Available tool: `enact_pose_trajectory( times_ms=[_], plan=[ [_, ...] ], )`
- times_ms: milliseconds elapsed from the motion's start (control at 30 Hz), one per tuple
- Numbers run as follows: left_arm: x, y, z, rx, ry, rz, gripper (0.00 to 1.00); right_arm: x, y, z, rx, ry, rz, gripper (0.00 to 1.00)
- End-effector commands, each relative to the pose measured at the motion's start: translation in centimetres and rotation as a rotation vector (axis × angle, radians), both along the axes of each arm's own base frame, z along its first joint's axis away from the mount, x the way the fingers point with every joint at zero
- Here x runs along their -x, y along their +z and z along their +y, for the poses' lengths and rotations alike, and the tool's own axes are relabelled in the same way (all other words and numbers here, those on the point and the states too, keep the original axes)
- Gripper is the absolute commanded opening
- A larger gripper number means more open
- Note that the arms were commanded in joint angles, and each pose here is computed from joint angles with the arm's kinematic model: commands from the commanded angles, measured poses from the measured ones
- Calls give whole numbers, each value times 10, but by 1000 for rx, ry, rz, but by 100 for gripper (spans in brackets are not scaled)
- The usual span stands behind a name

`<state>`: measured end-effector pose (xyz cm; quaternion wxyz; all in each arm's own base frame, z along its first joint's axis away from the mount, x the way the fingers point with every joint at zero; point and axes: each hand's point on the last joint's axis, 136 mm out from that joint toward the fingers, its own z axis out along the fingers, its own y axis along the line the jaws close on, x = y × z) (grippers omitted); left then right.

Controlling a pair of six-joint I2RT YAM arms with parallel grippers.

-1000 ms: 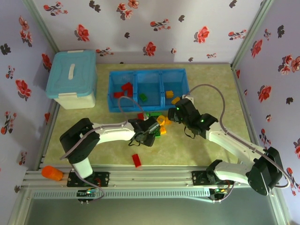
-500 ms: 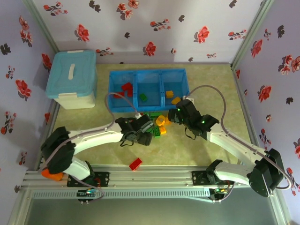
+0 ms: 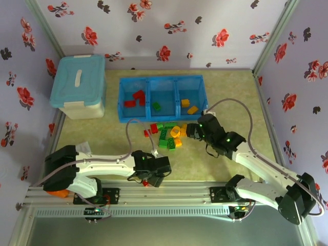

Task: Sort the legos into containers by color
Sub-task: Pick up the lego from the middle-left of the table.

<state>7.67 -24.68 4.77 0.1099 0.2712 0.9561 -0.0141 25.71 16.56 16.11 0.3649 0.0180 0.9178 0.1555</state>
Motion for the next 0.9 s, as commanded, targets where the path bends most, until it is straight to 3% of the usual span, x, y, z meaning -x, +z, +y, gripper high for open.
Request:
enact_pose_trajectory(
  times_ms=[0,333,867],
  plan=[
    [7,-4,2,29,23,23,81,6,-4,-6,-9,-14,17,74],
    [7,-15,1,44,-3,22,71,10,-6,-9,-25,-25,16,73],
    [2,-33,7,5,8,33,42,11,-9,-12,-20,-38,19,72]
  ],
)
